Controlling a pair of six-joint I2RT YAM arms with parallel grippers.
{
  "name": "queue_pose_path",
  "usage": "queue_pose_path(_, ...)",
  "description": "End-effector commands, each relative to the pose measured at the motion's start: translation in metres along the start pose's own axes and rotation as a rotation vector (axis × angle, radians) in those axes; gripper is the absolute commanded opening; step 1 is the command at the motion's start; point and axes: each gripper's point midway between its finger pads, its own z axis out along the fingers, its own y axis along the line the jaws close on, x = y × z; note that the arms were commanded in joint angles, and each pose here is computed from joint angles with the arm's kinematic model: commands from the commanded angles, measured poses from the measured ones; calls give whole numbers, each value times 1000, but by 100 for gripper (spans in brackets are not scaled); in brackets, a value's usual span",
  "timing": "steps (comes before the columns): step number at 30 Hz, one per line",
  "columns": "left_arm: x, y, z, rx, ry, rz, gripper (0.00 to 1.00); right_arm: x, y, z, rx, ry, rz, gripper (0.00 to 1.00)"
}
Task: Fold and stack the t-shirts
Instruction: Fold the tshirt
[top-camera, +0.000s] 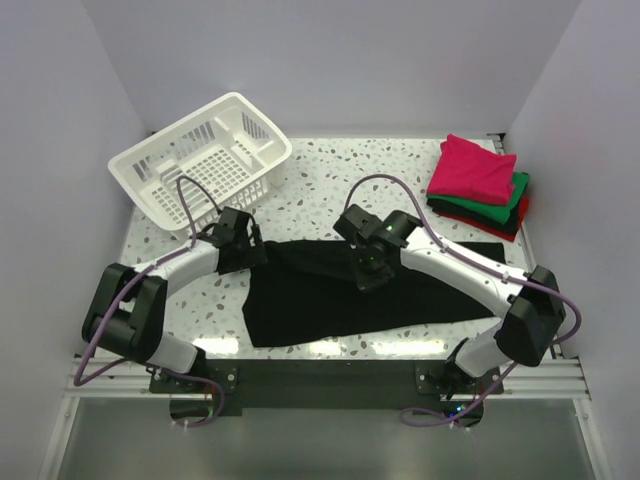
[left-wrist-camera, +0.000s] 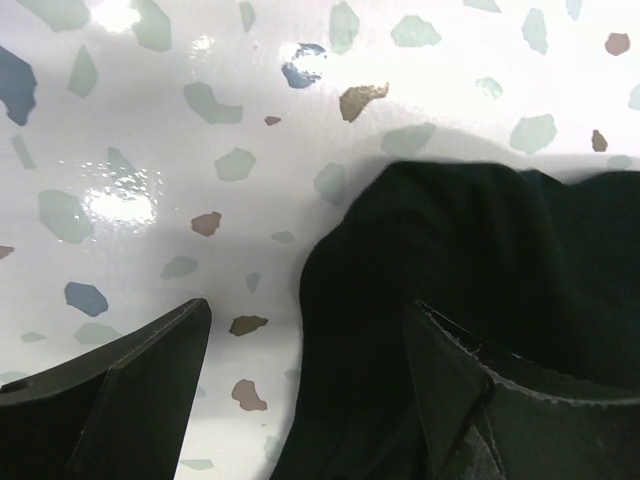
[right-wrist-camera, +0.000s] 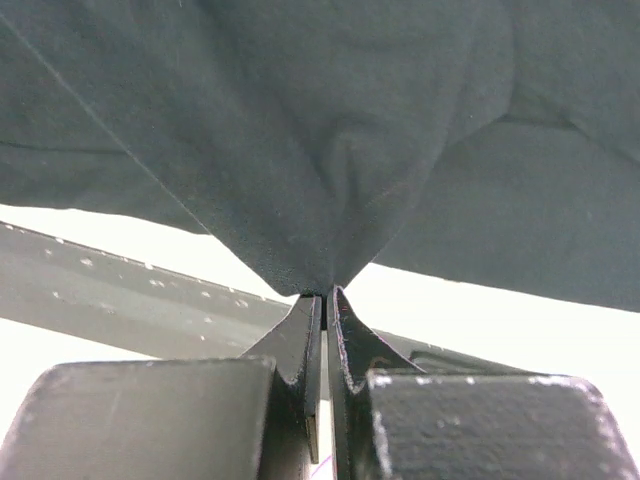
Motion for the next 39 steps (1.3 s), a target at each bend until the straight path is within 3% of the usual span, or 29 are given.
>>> queue_pose_path(1,-2,18,5,-87,-3,28,83,12,-16,-16,51,-4,41,0)
queue_pose_path(18,-15,27,-6,-151,-33,37,84,49,-18,-3,12,123,12,0)
queue_pose_path(31,-66,-19,-58,40,-169,-64,84,56,14,28,-128,222,-90,0)
queue_pose_path(39,-56,-29,-39,86,-124,-93,84,67,15,38,-130,263,-111,0)
